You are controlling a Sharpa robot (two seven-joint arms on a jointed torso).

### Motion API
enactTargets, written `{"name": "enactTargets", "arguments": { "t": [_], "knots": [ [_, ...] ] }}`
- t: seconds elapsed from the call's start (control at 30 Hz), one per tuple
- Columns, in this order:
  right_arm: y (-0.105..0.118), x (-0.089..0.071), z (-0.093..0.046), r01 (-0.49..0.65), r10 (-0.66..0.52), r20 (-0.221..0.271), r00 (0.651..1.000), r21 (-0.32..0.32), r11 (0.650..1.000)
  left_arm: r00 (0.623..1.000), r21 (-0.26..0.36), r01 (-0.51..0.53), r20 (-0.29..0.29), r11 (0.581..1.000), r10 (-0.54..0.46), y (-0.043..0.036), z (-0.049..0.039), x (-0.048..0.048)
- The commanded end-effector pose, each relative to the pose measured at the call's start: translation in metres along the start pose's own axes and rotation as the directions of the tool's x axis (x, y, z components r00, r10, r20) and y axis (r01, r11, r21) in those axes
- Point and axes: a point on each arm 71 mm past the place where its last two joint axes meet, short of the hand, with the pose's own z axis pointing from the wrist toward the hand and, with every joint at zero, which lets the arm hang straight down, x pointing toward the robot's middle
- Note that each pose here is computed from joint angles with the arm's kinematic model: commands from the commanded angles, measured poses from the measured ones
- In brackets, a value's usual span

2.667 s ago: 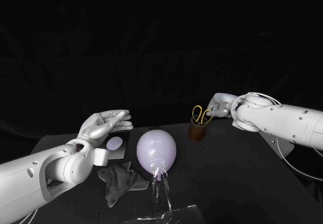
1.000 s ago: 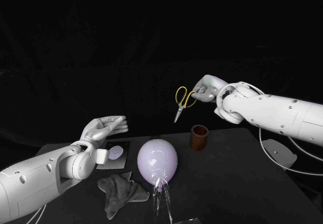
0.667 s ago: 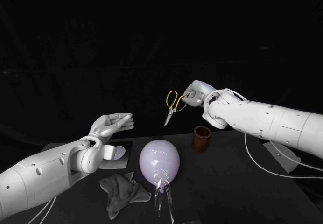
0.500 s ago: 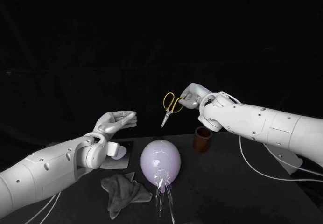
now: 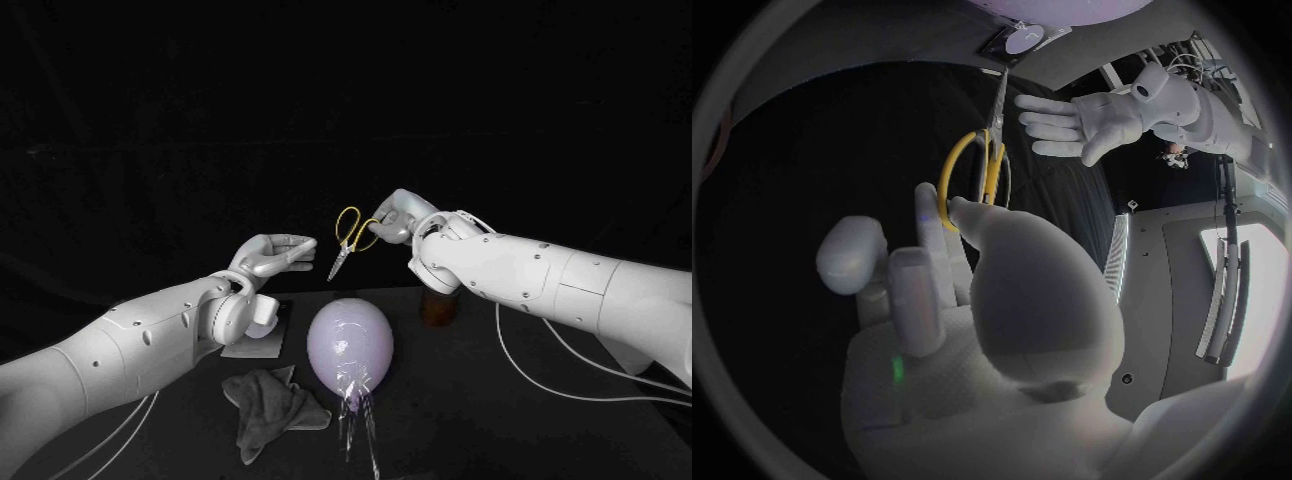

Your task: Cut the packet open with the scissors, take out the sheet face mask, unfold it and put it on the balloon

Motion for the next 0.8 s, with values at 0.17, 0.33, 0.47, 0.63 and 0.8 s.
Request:
{"name": "enactTargets", "arguments": {
  "t": [0.17,0.33,0.47,0.63,0.8],
  "knots": [
    [0.005,0.010,-0.001,-0.065,0.065,-0.001,0.998,-0.011,0.998,0.997,-0.107,-0.067,-0.034,0.992,0.064,0.0060,0.0089,0.0085],
    [0.007,0.015,-0.001,-0.082,0.082,-0.009,0.997,-0.010,0.997,0.996,-0.146,-0.092,-0.013,0.985,0.091,0.0088,0.0129,0.0098],
    [0.007,0.017,0.000,-0.093,0.093,-0.011,0.996,-0.006,0.996,0.995,-0.171,-0.097,0.015,0.981,0.101,0.0098,0.0137,0.0112],
    [0.009,0.021,-0.001,-0.106,0.106,-0.022,0.994,-0.009,0.994,0.993,-0.185,-0.096,0.043,0.978,0.106,0.0100,0.0140,0.0126],
    [0.012,0.026,-0.002,-0.113,0.113,-0.035,0.993,-0.018,0.993,0.994,-0.177,-0.095,0.040,0.980,0.103,0.0091,0.0147,0.0156]
  ]
}}
